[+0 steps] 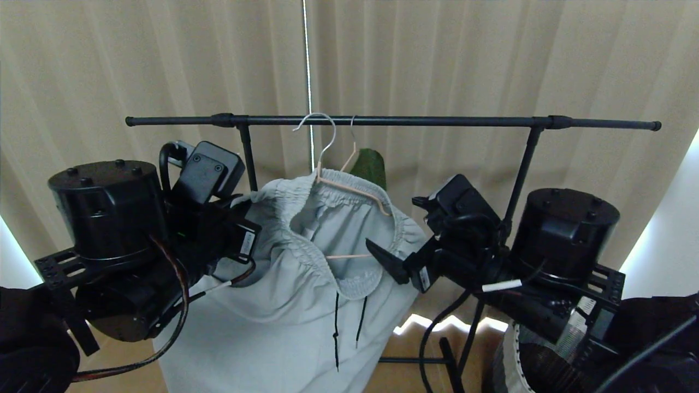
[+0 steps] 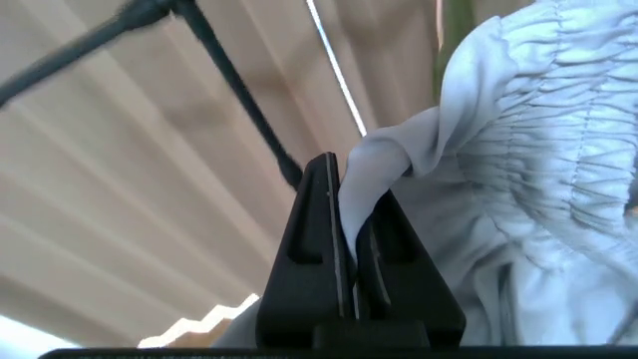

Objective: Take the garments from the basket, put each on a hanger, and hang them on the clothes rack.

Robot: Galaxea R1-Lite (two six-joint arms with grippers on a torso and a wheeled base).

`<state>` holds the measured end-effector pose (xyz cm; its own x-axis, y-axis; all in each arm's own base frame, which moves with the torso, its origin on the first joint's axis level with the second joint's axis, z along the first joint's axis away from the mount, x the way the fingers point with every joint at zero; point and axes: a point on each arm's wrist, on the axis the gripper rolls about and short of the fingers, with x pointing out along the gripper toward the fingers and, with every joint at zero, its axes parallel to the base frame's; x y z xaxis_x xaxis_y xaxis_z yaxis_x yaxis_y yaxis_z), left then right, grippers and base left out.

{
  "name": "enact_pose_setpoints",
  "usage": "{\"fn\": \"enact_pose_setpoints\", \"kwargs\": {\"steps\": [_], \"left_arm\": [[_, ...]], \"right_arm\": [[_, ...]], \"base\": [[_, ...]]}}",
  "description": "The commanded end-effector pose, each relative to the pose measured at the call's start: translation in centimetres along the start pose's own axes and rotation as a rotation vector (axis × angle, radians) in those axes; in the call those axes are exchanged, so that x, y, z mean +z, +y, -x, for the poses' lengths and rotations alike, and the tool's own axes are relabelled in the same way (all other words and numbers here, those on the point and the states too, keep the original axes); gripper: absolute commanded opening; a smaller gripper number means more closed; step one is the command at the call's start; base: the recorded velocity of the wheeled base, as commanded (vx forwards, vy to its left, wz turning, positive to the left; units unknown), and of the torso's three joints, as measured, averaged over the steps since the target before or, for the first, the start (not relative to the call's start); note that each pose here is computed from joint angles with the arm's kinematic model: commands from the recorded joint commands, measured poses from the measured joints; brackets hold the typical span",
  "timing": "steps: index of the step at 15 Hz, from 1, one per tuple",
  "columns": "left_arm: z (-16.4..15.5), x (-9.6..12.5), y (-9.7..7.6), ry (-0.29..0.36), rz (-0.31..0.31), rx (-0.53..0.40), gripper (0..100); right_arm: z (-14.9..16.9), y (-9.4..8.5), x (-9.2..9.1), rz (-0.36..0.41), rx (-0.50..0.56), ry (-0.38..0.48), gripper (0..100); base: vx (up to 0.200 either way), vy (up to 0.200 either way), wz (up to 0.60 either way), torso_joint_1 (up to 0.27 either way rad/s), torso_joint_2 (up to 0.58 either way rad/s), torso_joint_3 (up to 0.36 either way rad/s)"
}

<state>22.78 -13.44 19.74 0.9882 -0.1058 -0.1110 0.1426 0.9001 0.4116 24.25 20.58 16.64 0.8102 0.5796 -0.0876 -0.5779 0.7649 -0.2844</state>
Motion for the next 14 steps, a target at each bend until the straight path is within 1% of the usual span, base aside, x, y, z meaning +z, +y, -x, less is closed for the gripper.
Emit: {"fn": "enact_pose_setpoints", "kwargs": {"steps": [1, 4, 6, 8, 13, 14], "left_arm": [[0.5, -0.2, -0.5, -0.017, -0.007, -0.018, 0], [1.0, -0.1, -1.4, -0.047, -0.011, -0.048, 0], [1.2, 0.0, -1.7, -0.052, -0.015, -0.062, 0], [1.4, 0.2, -2.0, -0.062, -0.018, -0.076, 0], [1.8, 0.3, -2.5, -0.080, -0.019, -0.097, 0], [1.9, 0.2, -2.6, -0.082, -0.019, -0.099, 0]], "right_arm": [[-2.2, -2.3, -0.7, 0.029, -0.073, 0.016, 100], [-3.3, -2.3, -1.3, 0.030, -0.078, 0.027, 100], [-3.5, -2.4, -0.9, 0.031, -0.080, 0.015, 100], [-3.6, -2.3, -0.9, 0.047, -0.078, 0.013, 100], [-3.5, -2.3, -0.9, 0.047, -0.078, 0.013, 100], [-3.5, -2.3, -1.0, 0.047, -0.076, 0.013, 0]], "base": [[0.000, 0.000, 0.00, 0.000, 0.00, 0.000], [0.000, 0.000, 0.00, 0.000, 0.00, 0.000], [0.000, 0.000, 0.00, 0.000, 0.00, 0.000], [0.000, 0.000, 0.00, 0.000, 0.00, 0.000], [0.000, 0.000, 0.00, 0.000, 0.00, 0.000], [0.000, 0.000, 0.00, 0.000, 0.00, 0.000]]}}
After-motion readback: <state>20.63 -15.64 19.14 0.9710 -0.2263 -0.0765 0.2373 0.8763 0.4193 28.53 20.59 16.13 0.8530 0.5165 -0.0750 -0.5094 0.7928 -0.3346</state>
